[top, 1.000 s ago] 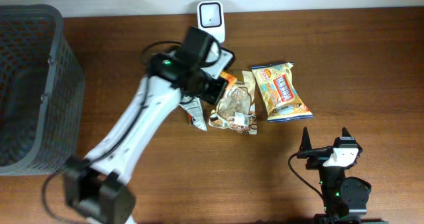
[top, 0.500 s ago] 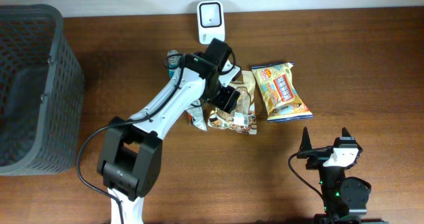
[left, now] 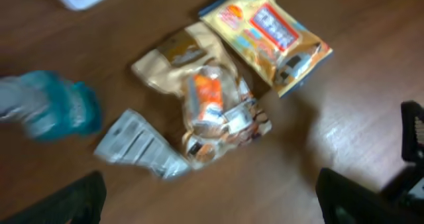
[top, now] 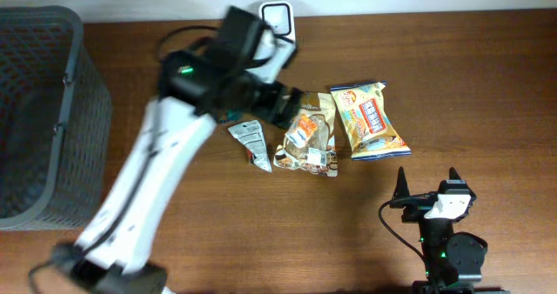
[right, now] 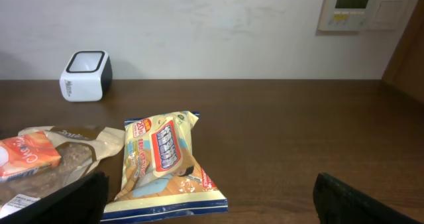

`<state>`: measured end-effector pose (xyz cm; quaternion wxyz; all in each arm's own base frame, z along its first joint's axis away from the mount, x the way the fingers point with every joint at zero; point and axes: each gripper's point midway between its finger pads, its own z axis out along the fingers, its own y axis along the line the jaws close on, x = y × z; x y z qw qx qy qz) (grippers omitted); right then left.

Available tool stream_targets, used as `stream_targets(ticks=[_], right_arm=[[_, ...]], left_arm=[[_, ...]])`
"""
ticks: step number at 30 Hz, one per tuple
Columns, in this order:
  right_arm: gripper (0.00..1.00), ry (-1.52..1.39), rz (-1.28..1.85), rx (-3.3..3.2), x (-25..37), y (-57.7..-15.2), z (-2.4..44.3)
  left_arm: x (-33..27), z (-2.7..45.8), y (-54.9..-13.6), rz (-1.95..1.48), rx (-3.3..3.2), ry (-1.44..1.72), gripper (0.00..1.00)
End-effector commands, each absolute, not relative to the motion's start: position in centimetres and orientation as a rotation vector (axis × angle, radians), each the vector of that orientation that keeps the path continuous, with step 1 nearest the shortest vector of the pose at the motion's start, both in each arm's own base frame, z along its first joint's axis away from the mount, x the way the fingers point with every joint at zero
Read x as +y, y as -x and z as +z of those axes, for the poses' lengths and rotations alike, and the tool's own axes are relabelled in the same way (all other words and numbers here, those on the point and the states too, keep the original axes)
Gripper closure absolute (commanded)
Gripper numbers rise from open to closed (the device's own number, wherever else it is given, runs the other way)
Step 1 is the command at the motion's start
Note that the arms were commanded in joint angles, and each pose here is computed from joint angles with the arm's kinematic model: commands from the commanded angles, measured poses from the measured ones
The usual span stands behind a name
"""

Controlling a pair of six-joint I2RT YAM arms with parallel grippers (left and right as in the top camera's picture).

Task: Scan the item barcode
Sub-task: 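Withdraw the left gripper back toward the basket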

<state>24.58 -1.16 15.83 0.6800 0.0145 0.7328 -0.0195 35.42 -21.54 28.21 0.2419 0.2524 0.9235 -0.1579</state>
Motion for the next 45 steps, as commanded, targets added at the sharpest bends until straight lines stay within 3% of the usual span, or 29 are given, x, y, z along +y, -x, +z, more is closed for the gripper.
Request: stream_targets(ticks=[1, 9, 19, 29, 33, 38, 45], right_arm=[[0.02, -0.033, -0.048, 1.651, -1.2, -24.6, 15.5], [0.02, -0.033, -0.048, 1.651, -1.2, -24.6, 15.5], [0.02, -0.033, -0.048, 1.651, -1.2, -24.6, 15.5], [0.02, -0.033, -0.048, 1.651, -1.2, -24.6, 15.5], [0.02, -0.033, -0.048, 1.651, -1.2, -24.6, 15.5], [0.02, -0.015, -0.027, 1.648, -0.8, -24.6, 15.6], [0.02, 0.053, 0.125, 1.634, 1.7, -24.5, 16.0]], left_arm=[[-15.4, 32.8, -33.6, -0.376, 2.486, -0.519, 0.01], [-6.5, 35.8, -26.4, -0.246, 2.533, -0.257, 0.00], [-3.9, 37.0, -21.3, -0.230, 2.390, -0.093, 0.01], [-3.3, 33.7, -25.8, -0.259, 2.362, 0.054, 0.01], [0.4, 32.5, -28.6, -0.231, 2.371, 0.298, 0.01], [5.1, 31.1, -29.5, -0.291, 2.351, 0.635, 0.01], [5.7, 30.6, -29.4, -0.314, 2.363, 0.675, 0.01]])
